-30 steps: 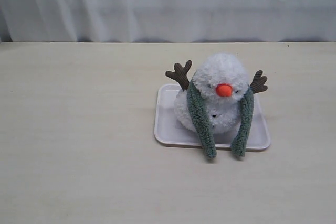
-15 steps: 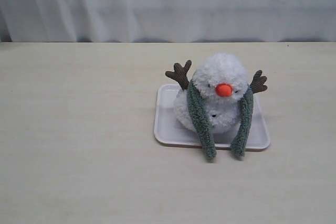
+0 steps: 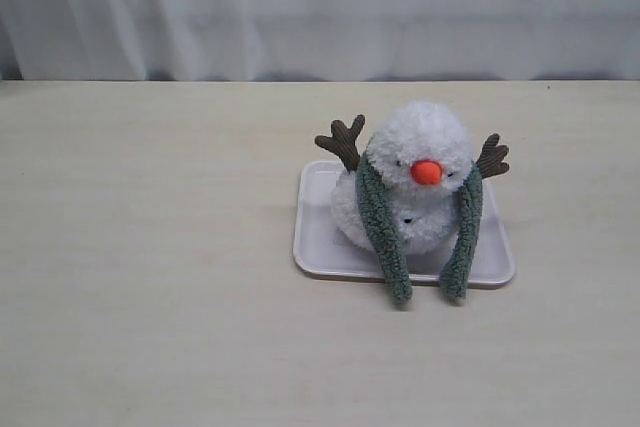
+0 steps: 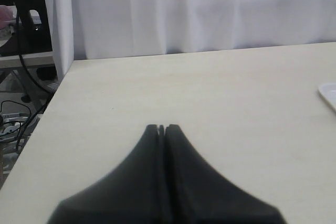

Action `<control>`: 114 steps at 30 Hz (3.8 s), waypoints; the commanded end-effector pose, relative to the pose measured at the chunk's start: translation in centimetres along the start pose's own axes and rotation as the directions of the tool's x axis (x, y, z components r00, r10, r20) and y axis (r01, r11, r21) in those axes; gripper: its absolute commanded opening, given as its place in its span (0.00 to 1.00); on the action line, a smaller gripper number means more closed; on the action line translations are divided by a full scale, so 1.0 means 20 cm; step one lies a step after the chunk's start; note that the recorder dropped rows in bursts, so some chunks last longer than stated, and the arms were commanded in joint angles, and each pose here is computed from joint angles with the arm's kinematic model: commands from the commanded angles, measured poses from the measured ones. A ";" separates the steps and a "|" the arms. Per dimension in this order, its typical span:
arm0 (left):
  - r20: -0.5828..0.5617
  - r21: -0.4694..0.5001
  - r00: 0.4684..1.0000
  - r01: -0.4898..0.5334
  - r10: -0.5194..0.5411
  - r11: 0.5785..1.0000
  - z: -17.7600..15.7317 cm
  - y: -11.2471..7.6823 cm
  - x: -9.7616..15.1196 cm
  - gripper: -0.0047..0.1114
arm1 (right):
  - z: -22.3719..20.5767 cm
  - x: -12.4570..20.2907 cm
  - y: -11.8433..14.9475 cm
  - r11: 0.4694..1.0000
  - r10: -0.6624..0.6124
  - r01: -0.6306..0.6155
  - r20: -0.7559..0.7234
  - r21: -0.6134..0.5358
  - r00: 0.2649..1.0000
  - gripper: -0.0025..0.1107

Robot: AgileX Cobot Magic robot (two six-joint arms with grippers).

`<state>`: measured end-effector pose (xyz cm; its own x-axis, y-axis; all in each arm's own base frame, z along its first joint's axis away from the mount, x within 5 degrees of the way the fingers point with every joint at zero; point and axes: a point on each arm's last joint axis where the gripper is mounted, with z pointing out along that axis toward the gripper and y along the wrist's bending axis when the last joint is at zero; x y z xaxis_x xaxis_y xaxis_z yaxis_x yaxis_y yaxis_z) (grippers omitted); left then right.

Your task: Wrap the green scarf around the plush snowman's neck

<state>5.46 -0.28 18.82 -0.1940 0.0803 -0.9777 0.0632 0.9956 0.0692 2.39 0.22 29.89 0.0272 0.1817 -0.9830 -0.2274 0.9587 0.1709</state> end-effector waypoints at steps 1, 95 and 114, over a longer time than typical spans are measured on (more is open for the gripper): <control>0.008 -0.001 1.000 0.007 -0.007 1.000 0.00 0.00 0.00 0.04 | 0.00 0.00 -0.01 0.992 -0.006 0.004 0.020 0.123 1.000 0.06; 0.011 -0.001 1.000 0.007 -0.007 1.000 0.00 0.00 0.00 0.04 | 0.10 0.56 -0.17 0.949 -0.130 0.207 -0.301 0.239 0.945 0.06; 0.009 -0.001 1.000 0.007 -0.007 1.000 0.00 0.00 0.00 0.04 | 0.09 0.57 -0.19 0.921 -0.212 0.302 -0.335 0.246 0.918 0.06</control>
<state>5.46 -0.28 18.82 -0.1940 0.0803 -0.9777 0.0632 0.9956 0.0692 5.38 -0.82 18.41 -0.2496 -0.1042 -0.9627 0.0329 0.9927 -0.1160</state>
